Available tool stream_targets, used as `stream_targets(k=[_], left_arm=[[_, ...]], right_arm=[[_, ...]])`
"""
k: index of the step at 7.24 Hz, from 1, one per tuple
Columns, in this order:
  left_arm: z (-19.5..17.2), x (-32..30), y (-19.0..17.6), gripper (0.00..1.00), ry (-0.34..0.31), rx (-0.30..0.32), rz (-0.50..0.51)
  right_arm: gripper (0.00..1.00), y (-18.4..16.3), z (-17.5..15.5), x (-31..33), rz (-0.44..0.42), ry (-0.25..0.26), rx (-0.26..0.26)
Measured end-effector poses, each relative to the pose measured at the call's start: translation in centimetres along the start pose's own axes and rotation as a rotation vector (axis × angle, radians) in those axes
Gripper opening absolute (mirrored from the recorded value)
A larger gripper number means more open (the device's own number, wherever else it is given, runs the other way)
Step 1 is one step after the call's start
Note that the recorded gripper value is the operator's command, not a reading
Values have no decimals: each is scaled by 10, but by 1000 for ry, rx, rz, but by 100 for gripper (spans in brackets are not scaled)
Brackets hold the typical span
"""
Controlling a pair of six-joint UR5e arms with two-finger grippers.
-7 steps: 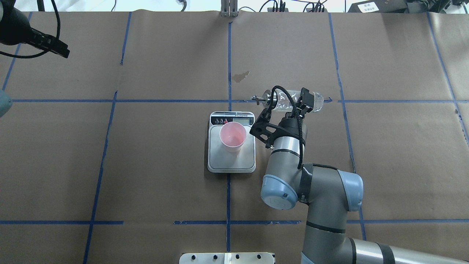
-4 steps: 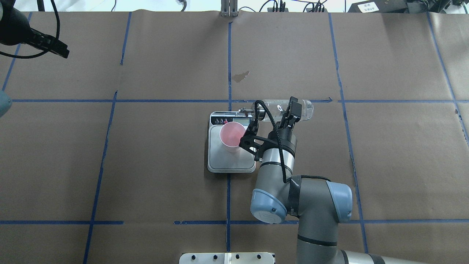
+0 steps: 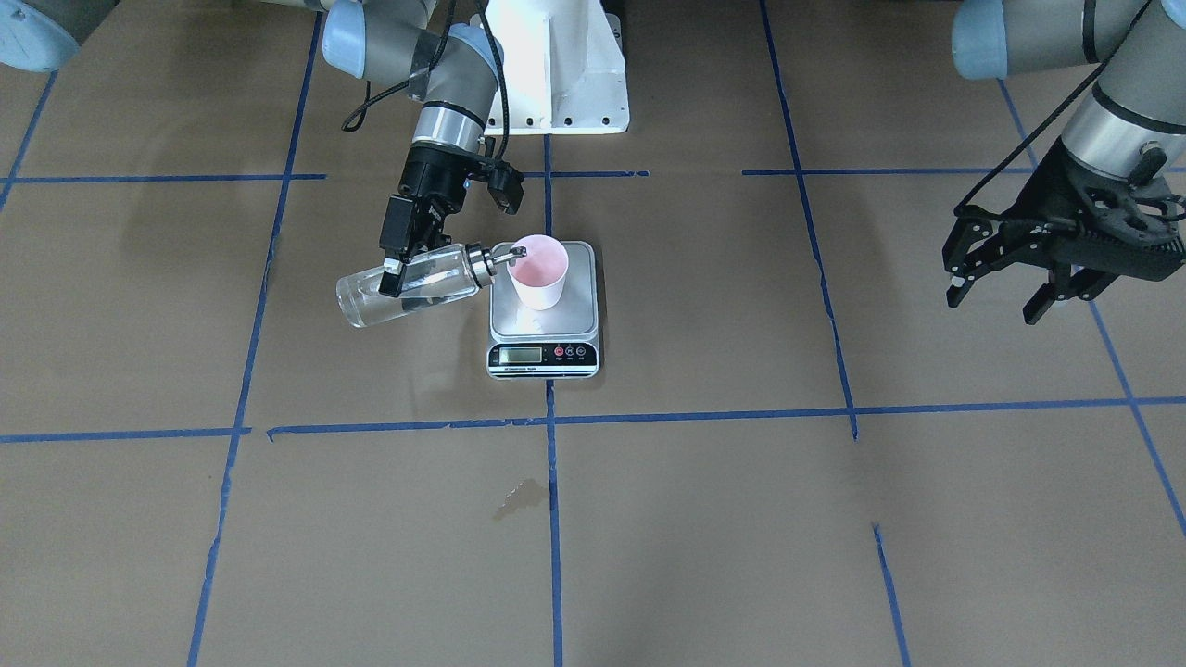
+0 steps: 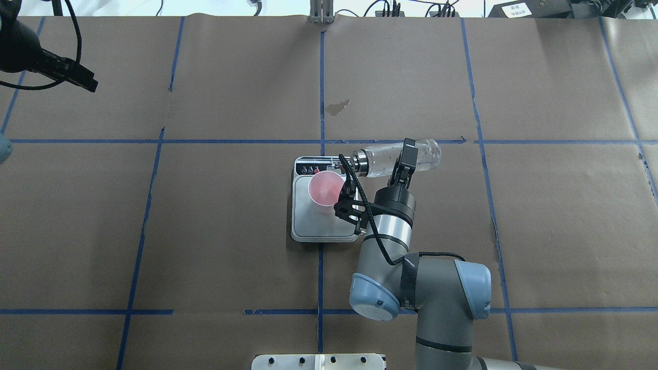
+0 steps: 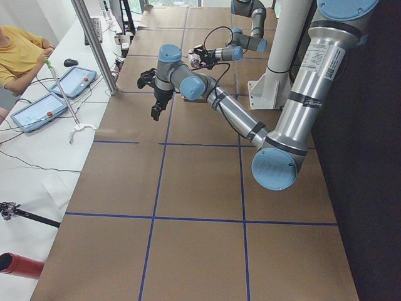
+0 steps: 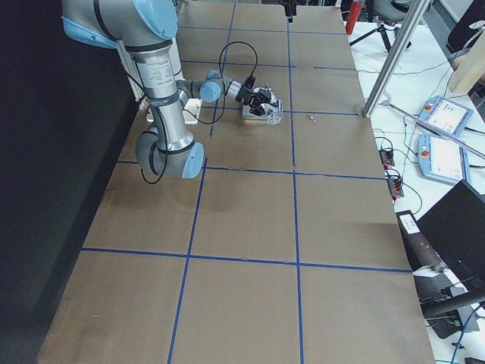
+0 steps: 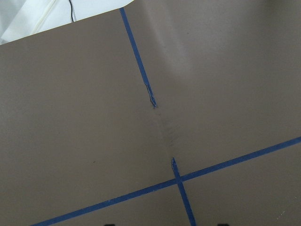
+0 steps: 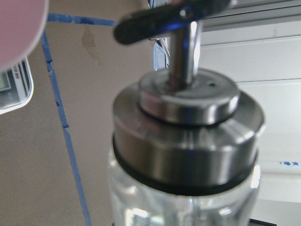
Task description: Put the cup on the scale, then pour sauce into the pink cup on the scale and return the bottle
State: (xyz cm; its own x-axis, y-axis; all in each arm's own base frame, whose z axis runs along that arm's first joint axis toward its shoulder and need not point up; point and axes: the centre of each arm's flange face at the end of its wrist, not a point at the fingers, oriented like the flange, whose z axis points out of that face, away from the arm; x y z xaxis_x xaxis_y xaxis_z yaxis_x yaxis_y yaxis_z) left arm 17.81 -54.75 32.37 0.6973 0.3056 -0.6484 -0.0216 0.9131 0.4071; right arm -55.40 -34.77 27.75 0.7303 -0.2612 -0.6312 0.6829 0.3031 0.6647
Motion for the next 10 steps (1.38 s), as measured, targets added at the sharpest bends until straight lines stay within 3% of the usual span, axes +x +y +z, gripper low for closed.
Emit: stream_targets(k=[6, 10], left_arm=[[8, -3, 1, 80, 1, -19, -9], [9, -2, 2, 80, 24, -35, -12]], right_arm=[[0, 3, 5, 14, -207, 86, 9], [0, 9, 8, 16, -240, 117, 6]])
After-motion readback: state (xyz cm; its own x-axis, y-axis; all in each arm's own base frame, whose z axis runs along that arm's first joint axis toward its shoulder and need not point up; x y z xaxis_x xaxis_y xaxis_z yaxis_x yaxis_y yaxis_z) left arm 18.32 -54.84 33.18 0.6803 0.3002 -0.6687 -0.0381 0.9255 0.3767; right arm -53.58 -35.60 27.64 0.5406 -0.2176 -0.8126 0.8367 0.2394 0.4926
